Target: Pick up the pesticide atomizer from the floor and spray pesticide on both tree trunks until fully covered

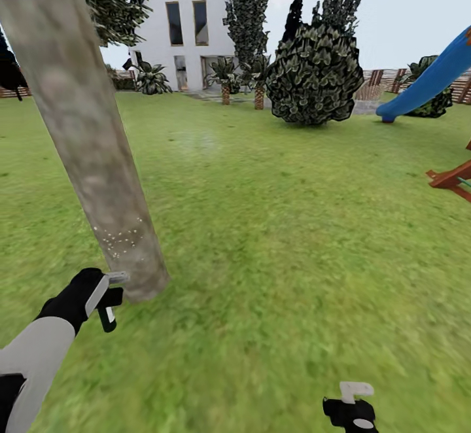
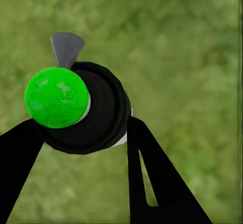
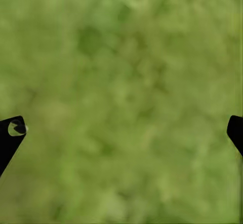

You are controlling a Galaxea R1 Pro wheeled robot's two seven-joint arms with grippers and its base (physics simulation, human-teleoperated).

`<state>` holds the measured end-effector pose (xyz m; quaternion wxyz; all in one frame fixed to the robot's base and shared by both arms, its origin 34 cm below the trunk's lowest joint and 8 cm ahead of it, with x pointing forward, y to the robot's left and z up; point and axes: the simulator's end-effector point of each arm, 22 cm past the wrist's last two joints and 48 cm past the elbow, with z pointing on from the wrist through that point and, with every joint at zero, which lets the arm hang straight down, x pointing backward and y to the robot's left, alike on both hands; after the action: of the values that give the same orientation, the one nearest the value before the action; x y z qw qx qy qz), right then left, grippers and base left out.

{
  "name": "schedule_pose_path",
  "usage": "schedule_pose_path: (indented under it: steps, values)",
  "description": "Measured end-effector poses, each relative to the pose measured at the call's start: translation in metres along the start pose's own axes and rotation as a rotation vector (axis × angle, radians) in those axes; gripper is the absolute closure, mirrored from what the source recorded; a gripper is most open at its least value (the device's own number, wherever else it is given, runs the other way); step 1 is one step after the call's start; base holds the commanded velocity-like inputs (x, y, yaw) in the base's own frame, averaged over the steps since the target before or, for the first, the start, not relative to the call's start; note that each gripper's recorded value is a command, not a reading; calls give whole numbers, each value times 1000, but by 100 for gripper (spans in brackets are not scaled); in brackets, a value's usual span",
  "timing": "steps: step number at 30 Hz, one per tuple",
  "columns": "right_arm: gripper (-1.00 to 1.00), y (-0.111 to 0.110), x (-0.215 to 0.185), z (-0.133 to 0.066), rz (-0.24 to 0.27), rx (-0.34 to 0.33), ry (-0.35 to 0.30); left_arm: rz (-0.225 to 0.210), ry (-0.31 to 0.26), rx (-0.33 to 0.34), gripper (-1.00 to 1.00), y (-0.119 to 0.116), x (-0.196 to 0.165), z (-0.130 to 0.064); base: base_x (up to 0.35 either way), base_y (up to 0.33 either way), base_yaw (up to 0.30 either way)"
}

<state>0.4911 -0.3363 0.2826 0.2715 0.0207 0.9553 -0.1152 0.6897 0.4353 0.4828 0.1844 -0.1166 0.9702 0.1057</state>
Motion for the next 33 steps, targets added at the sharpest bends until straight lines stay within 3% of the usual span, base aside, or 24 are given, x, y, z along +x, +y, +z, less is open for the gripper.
schedule_pose_path:
  steps: [5, 12, 27, 33]
  values:
    - [-100, -4, 0, 0, -1, 4, 0, 12, 2, 13, 100, -13, 2, 0, 223, -206, 4]
    - [-100, -3, 0, 0, -1, 4, 0, 21, -10, 7, 100, -12, -2, -2, 123, -251, 12]
    - [-100, -1, 0, 0, -1, 1, 0, 22, -11, 2, 100, -9, -3, -2, 96, -265, 265]
    - [-100, -1, 0, 0, -1, 2, 0, 24, -12, 5, 100, -11, -3, -3, 150, -263, 58]
